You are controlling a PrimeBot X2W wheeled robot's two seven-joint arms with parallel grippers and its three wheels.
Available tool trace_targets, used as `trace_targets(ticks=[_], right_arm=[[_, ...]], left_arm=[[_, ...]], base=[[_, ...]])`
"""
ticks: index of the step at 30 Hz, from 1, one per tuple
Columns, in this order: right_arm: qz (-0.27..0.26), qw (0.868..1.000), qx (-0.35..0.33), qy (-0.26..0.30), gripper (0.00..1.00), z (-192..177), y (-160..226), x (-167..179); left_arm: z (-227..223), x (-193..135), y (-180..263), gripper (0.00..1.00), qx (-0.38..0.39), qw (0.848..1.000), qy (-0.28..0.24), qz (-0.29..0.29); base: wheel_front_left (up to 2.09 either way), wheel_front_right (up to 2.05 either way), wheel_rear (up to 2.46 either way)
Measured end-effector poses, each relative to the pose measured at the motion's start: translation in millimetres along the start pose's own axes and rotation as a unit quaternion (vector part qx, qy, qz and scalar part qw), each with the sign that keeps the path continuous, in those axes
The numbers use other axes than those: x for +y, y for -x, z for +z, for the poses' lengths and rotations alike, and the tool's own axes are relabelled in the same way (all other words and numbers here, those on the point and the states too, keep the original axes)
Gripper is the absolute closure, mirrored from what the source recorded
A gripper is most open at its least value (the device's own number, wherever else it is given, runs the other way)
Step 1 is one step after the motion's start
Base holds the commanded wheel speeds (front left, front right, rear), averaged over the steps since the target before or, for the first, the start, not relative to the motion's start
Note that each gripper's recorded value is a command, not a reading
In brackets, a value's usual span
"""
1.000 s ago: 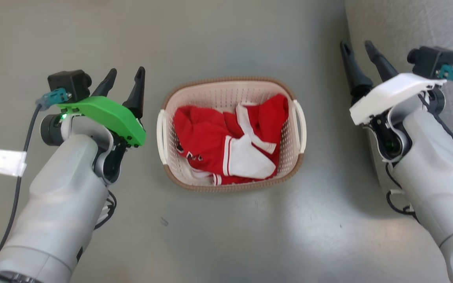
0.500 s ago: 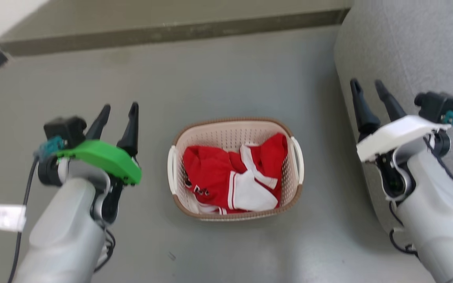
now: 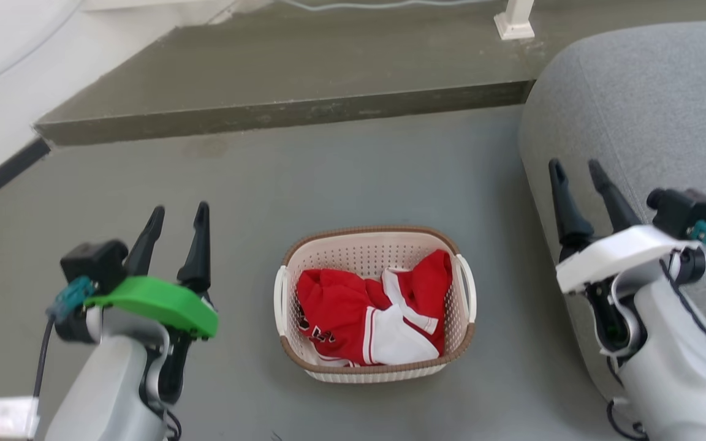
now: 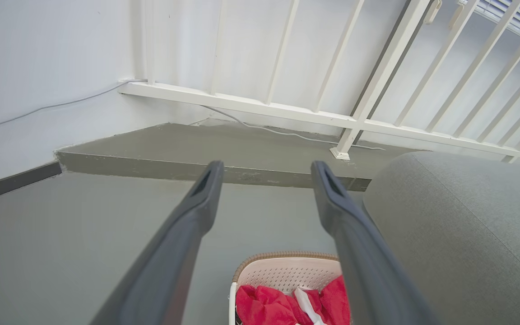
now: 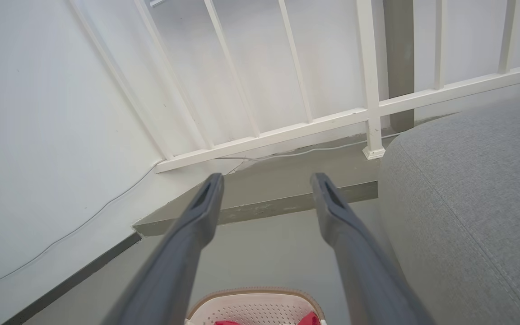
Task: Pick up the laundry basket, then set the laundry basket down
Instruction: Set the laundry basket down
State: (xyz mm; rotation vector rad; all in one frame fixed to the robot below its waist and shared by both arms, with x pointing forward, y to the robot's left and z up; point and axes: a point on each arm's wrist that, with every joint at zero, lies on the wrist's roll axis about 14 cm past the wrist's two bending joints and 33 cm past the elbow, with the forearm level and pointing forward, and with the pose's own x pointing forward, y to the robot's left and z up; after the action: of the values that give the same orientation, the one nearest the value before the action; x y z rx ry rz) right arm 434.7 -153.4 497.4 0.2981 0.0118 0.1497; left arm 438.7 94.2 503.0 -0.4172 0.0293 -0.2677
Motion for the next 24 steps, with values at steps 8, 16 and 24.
trace_targets(ticks=[8,16,24], right_arm=[[-0.008,1.000,0.002,0.005,0.00,-5.4,17.8,1.1],[-0.008,1.000,-0.002,0.014,0.00,-4.9,27.1,2.3],[-0.006,1.000,-0.005,0.019,0.00,-4.7,31.9,3.9]], left_arm=[[10.3,3.8,18.7,0.00,-0.025,1.000,-0.003,0.016],[9.4,0.3,31.5,0.00,-0.032,0.999,-0.010,0.019],[12.9,0.8,39.0,0.00,-0.042,0.999,-0.013,0.024]], base=[[0.00,0.00,0.00],[0.00,0.00,0.00],[0.00,0.00,0.00]])
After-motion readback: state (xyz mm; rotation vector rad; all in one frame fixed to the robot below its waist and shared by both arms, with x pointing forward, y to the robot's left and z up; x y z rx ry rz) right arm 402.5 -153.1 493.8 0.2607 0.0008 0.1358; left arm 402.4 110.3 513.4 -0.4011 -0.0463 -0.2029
